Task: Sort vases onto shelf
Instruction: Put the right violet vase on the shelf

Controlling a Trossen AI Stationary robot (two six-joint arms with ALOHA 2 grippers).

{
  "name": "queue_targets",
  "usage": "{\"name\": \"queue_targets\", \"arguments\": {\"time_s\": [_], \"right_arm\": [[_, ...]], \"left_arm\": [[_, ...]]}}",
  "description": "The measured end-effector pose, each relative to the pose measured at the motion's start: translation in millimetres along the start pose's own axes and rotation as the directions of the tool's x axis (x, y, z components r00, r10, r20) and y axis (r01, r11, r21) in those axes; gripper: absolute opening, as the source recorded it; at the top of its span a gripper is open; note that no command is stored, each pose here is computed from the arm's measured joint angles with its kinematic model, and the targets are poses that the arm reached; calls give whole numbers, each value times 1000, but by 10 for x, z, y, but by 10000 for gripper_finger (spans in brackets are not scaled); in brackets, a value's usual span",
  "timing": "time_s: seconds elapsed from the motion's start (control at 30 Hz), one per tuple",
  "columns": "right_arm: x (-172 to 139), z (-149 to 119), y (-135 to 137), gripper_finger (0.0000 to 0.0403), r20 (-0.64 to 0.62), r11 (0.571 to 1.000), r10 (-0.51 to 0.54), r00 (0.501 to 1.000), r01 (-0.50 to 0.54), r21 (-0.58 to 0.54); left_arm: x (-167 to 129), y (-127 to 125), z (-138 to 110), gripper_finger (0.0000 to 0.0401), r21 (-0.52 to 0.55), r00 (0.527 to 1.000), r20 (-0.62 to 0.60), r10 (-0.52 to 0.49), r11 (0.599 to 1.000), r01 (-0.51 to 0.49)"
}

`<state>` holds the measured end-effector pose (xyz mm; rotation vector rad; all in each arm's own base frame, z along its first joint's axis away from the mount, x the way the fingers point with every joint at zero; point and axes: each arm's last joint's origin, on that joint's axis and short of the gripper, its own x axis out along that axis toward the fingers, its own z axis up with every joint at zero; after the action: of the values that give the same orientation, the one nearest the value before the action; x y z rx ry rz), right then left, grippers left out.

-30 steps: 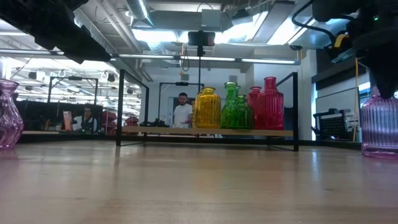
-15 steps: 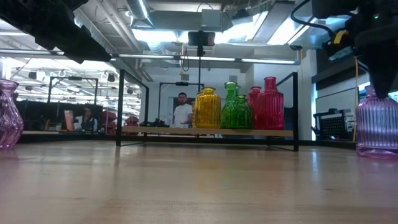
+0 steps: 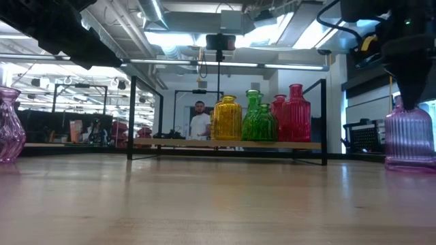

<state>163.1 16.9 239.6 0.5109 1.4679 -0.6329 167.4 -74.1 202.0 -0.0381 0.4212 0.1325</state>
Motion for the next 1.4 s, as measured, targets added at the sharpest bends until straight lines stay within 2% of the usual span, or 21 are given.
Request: {"name": "queue_targets", "arguments": {"time_s": [0.43,0.73,0.93,1.2,1.4], "right_arm": [[-6,5,2,155,12,1000,2,1000,-1,-18],[-18,11,8,92,20,997,11,1000,-9,-75],[-51,43,41,96,44,995,37,998,-33,-98],[-151,173,192,93,144,973,192,971,-168,-161],[-104,284,335,99,177,948,258,950,-214,-234]], "left_arm": [[0,-1,1,117,0,1000,0,-1,1000,1],[0,0,1,117,0,1000,0,0,1000,0],[0,-1,1,117,0,1000,0,-1,1000,1],[-1,-1,3,117,0,1000,1,-1,1000,1],[-1,-2,3,117,1,1000,0,-3,1000,3]]}}
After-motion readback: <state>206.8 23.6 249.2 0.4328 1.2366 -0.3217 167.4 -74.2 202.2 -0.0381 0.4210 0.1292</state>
